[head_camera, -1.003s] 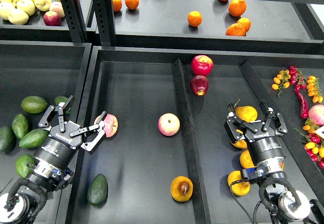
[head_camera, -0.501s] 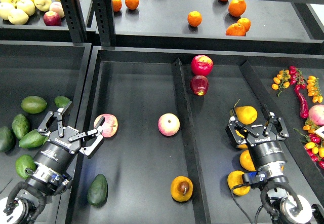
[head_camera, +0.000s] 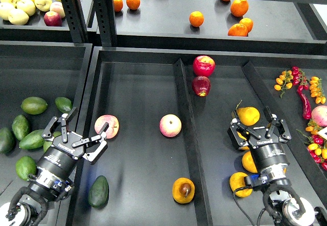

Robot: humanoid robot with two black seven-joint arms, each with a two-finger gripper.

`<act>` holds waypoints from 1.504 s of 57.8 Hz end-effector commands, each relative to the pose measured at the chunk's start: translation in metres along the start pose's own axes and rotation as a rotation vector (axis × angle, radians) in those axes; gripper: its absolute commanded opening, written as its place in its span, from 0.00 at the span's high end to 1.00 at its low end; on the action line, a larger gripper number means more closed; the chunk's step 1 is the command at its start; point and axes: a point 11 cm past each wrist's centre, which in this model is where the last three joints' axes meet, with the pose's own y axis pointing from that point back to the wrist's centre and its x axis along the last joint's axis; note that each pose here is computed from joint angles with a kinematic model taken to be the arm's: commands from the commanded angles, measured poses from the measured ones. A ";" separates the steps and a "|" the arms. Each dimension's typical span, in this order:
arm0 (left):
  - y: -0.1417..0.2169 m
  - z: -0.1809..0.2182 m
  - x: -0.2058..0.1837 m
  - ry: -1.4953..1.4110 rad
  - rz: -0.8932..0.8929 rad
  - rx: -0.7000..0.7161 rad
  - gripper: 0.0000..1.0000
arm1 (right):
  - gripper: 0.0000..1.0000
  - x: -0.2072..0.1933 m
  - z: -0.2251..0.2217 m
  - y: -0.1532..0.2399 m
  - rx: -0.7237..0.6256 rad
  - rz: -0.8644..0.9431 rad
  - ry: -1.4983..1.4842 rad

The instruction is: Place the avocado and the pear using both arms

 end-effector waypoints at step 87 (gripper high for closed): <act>-0.087 0.058 -0.111 -1.154 0.041 0.817 0.00 | 0.01 -0.001 -0.004 -0.004 0.015 0.017 0.001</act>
